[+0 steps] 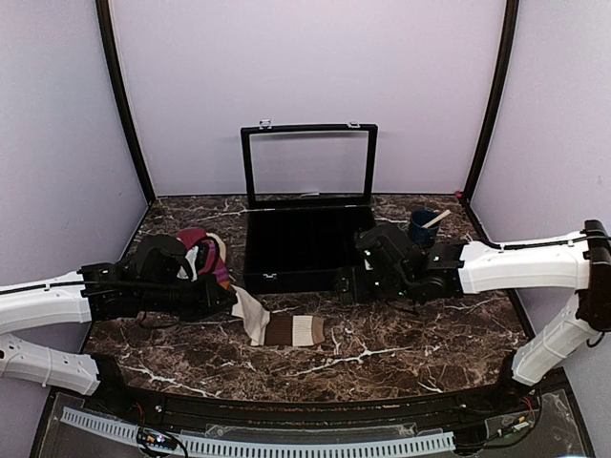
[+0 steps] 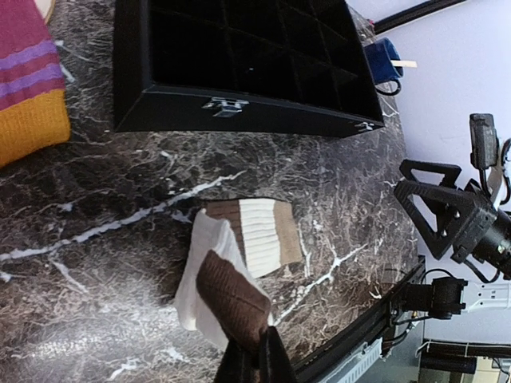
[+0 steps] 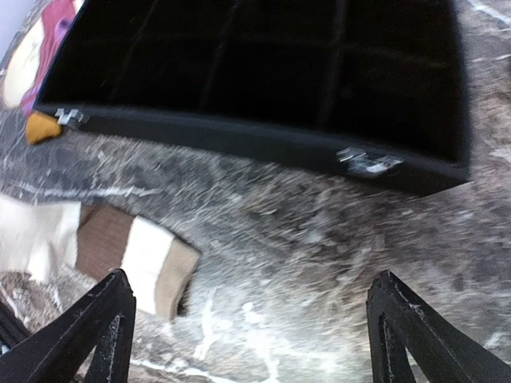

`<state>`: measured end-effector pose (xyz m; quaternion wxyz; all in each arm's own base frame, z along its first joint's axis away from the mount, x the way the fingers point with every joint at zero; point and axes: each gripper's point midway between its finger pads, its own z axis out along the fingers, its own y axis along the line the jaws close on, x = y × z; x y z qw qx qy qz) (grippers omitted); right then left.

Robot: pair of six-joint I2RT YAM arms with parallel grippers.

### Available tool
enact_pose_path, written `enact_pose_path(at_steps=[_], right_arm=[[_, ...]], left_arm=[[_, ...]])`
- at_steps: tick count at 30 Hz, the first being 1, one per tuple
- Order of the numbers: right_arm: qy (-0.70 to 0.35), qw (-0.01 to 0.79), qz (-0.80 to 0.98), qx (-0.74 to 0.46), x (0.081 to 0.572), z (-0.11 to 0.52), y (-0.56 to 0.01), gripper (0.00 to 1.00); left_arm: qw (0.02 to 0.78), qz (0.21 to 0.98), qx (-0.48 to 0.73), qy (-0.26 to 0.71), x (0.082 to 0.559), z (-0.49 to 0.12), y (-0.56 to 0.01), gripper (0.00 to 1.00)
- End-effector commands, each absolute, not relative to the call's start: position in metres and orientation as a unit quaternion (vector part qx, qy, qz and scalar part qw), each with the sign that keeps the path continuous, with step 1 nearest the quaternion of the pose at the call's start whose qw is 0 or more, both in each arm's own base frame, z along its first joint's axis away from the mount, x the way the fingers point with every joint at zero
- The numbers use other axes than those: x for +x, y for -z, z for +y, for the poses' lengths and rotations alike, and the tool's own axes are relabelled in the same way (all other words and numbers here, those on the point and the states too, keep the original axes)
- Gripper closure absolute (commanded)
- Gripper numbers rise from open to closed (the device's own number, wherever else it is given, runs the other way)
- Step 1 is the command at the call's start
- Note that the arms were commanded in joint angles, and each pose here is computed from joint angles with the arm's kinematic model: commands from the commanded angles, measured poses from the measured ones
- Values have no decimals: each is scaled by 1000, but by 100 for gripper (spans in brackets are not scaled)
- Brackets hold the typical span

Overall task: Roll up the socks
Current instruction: Move the sock to the center of the board.

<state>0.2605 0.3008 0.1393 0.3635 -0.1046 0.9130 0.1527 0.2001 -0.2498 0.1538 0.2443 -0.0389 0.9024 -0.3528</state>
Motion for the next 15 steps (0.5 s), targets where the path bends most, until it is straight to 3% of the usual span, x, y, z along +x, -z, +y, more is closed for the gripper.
enact_pose_path(at_steps=[1,15], right_arm=[[-190,323,920,-111,242,337,-130,7],[-225,222,943,-104,210,377,-78,6]], left_arm=[[232,925,-48,295,193,-223,-125,100],[250,935,-61,246,192,-193,-110,100]])
